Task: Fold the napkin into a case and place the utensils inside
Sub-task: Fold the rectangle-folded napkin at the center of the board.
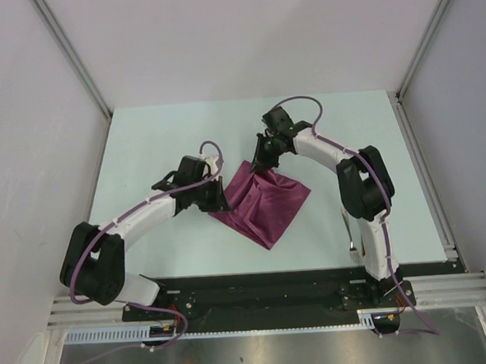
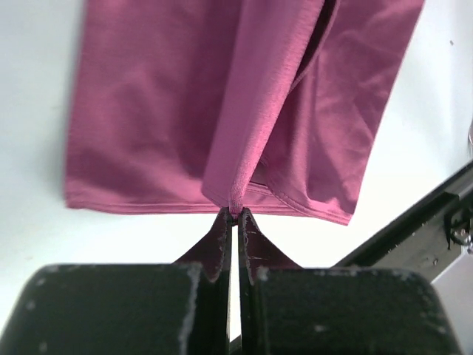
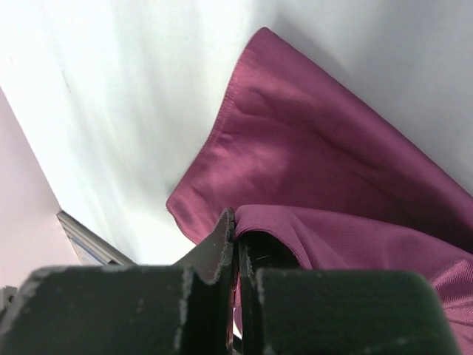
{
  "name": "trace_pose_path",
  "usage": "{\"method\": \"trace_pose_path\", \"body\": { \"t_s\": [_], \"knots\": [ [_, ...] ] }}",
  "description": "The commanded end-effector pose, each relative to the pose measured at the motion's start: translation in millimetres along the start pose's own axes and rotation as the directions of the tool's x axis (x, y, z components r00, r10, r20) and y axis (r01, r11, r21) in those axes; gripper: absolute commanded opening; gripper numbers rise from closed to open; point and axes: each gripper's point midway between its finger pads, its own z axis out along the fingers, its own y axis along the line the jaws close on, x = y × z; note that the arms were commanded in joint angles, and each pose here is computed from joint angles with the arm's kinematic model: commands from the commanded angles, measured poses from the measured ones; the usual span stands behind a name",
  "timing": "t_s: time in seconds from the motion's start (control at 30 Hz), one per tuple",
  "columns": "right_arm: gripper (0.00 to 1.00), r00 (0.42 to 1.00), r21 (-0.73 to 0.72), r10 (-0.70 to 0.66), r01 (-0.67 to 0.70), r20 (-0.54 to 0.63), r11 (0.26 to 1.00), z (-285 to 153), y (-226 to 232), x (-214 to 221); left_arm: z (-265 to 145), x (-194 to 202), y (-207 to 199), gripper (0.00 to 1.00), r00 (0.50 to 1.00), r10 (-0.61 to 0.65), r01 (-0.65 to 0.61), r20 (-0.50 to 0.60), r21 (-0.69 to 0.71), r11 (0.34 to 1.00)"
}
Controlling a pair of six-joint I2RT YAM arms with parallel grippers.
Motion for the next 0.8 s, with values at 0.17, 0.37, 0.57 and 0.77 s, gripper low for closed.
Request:
{"method": "trace_pose_path", "body": {
  "t_s": [0.17, 0.37, 0.57, 0.77],
  "knots": [
    [0.00, 0.998, -0.116, -0.056, 0.059, 0.037, 0.992, 7.3, 24.7, -20.5, -4.2, -11.6, 28.6, 0.00, 0.999, -0.025, 0.020, -0.038, -0.136, 0.990],
    [0.00, 0.998, -0.137, -0.059, 0.062, 0.024, 0.989, 14.8, 25.3, -20.7, -4.1, -8.1, 43.5, 0.00, 0.998, -0.045, 0.035, -0.050, -0.193, 0.980],
    [0.00, 0.998, -0.151, -0.068, 0.070, 0.018, 0.986, 21.2, 26.8, -22.7, -2.9, -5.2, 60.5, 0.00, 0.995, -0.080, 0.061, -0.062, -0.269, 0.961],
    [0.02, 0.997, -0.165, -0.079, 0.079, 0.008, 0.983, 28.8, 26.6, -23.1, 2.0, -1.9, 72.1, 0.00, 0.992, -0.093, 0.063, -0.083, -0.313, 0.948]
  ]
}}
